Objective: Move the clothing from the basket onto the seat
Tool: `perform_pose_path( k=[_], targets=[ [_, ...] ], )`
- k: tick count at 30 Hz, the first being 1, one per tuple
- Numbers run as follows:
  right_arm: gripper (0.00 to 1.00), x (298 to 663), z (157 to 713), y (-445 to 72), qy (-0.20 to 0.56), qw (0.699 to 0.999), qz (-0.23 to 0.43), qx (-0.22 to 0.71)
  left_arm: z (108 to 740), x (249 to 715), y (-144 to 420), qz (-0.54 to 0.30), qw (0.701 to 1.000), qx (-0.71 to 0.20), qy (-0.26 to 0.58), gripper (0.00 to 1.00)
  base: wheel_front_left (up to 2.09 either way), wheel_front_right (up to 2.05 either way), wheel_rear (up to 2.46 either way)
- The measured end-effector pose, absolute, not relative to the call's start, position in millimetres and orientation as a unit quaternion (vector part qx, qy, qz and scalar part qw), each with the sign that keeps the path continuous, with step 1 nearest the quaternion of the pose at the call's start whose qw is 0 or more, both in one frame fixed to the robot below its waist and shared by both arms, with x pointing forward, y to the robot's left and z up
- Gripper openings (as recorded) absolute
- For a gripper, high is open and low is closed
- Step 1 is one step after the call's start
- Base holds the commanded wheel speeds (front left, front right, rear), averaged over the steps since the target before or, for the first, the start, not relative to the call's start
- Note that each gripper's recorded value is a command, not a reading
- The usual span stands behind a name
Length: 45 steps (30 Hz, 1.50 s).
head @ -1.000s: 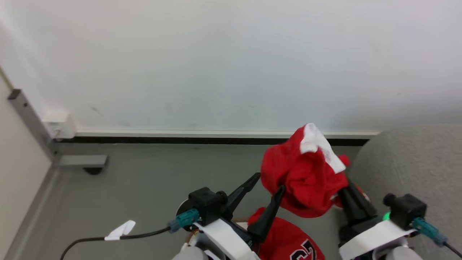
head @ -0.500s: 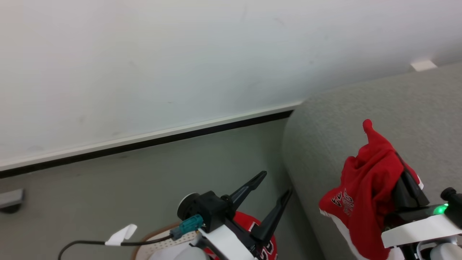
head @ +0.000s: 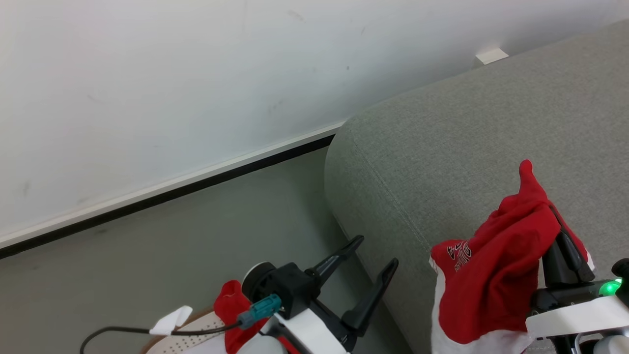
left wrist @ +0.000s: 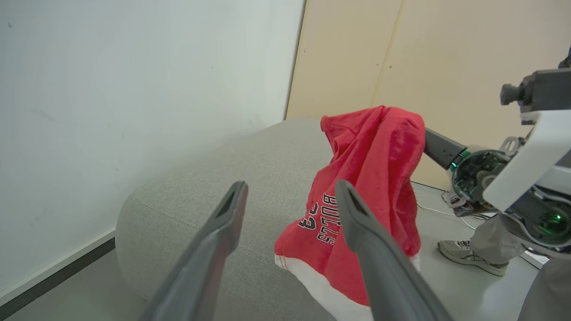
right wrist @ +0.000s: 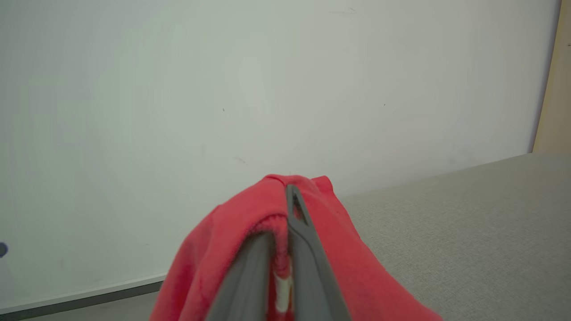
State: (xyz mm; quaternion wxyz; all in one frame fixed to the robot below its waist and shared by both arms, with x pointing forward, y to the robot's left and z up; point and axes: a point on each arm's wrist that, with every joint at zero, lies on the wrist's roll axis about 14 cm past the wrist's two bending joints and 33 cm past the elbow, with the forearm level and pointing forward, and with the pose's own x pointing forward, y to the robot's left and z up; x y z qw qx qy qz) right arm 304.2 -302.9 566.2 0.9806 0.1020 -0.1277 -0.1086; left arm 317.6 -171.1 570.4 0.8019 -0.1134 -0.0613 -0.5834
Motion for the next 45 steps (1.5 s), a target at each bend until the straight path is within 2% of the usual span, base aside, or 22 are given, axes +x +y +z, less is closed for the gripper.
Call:
perform_pose_path(
  k=[5, 10, 19, 24, 30, 34, 37, 38, 39, 40, 42, 45],
  targets=[
    [0.0, 311, 568, -302, -0.119, 0.983, -0.102, 0.091, 563, 321, -173, -0.584, 0.802, -0.11, -0.053, 1.0, 0.0, 0.0, 0.0],
    [0.0, 341, 593, -310, -0.121, 0.988, -0.085, 0.04, 559, 336, -171, -0.579, 0.807, -0.104, -0.055, 1.0, 0.0, 0.0, 0.0],
    [0.0, 424, 668, -340, -0.16, 0.983, -0.078, -0.05, 537, 388, -156, -0.555, 0.824, -0.104, -0.042, 1.0, 0.0, 0.0, 0.0],
    [0.0, 475, 678, -370, -0.141, 0.984, -0.093, -0.058, 509, 420, -140, -0.533, 0.839, -0.107, -0.021, 1.0, 0.0, 0.0, 0.0],
    [0.0, 522, 642, -415, -0.083, 0.984, -0.141, -0.074, 474, 447, -112, -0.491, 0.864, -0.112, 0.007, 1.0, 0.0, 0.0, 0.0],
    [0.0, 539, 569, -429, 0.028, 0.983, -0.156, -0.094, 455, 457, -96, -0.469, 0.876, -0.112, 0.024, 1.0, 0.0, 0.0, 0.0],
    [0.0, 537, 510, -438, 0.124, 0.973, -0.169, -0.101, 448, 462, -89, -0.457, 0.882, -0.112, 0.029, 1.0, 0.0, 0.0, 0.0],
    [0.04, 530, 489, -444, 0.167, 0.965, -0.18, -0.092, 446, 463, -87, -0.455, 0.883, -0.112, 0.031, 1.0, 0.0, 0.0, 0.0],
    [0.15, 522, 467, -447, 0.211, 0.956, -0.186, -0.086, 444, 464, -85, -0.453, 0.884, -0.112, 0.033, 1.0, 0.0, 0.0, 0.0],
    [0.21, 514, 449, -448, 0.247, 0.947, -0.191, -0.079, 443, 464, -84, -0.45, 0.885, -0.111, 0.034, 1.0, 0.0, 0.0, 0.0],
    [0.28, 500, 420, -445, 0.307, 0.929, -0.196, -0.063, 442, 465, -83, -0.448, 0.887, -0.11, 0.034, 1.0, 0.0, 0.0, 0.0],
    [0.43, 497, 414, -441, 0.325, 0.924, -0.196, -0.054, 445, 465, -82, -0.447, 0.887, -0.109, 0.033, 1.0, 0.0, 0.0, 0.0]
  ],
)
